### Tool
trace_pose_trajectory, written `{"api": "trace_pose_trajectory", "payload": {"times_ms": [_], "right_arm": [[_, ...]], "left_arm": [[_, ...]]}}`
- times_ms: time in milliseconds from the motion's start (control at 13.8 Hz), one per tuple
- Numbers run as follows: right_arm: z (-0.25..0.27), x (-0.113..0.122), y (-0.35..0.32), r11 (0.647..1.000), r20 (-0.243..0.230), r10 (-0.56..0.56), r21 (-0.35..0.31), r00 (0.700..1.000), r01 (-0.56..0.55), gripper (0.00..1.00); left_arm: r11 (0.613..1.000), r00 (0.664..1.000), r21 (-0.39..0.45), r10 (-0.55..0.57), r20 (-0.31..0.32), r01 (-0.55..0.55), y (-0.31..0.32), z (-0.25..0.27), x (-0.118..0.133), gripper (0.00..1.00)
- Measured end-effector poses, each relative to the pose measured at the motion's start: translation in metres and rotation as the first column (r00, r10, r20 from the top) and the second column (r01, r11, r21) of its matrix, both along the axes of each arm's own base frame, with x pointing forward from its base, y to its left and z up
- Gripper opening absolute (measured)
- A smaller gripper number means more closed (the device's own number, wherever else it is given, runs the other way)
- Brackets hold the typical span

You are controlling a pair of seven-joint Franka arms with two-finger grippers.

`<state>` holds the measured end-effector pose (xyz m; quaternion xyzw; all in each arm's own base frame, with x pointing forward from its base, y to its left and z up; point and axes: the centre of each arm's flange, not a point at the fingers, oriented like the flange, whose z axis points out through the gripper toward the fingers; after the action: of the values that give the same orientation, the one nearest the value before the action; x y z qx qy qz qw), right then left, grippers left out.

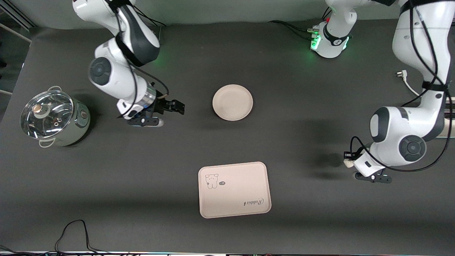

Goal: Place bun in plate and plate on tray
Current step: 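Carry the bun to the plate while the right gripper approaches the plate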

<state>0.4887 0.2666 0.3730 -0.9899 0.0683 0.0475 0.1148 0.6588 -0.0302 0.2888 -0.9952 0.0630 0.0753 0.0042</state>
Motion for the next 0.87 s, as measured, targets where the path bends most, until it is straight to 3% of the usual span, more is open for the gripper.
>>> {"api": "trace_pose_trajectory", "payload": {"times_ms": [217, 434, 868], "right_arm": [[-0.032, -0.015, 0.008, 1.0, 0.001, -0.001, -0.009, 1.0, 0.001, 1.0], [-0.049, -0.031, 0.036, 1.0, -0.005, 0.022, -0.012, 1.0, -0.022, 1.0], [-0.103, -0.04, 0.058, 0.999, 0.001, 0.04, -0.034, 0.999, -0.04, 1.0]], "left_arm": [[1.0, 0.996, 0.007, 0.03, -0.079, -0.029, -0.022, 0.083, -0.001, 0.07], [0.992, 0.987, -0.023, 0.117, -0.111, -0.121, -0.077, 0.136, -0.015, 0.07], [0.957, 0.953, 0.011, 0.291, -0.088, -0.292, -0.238, 0.127, -0.059, 0.07]]}}
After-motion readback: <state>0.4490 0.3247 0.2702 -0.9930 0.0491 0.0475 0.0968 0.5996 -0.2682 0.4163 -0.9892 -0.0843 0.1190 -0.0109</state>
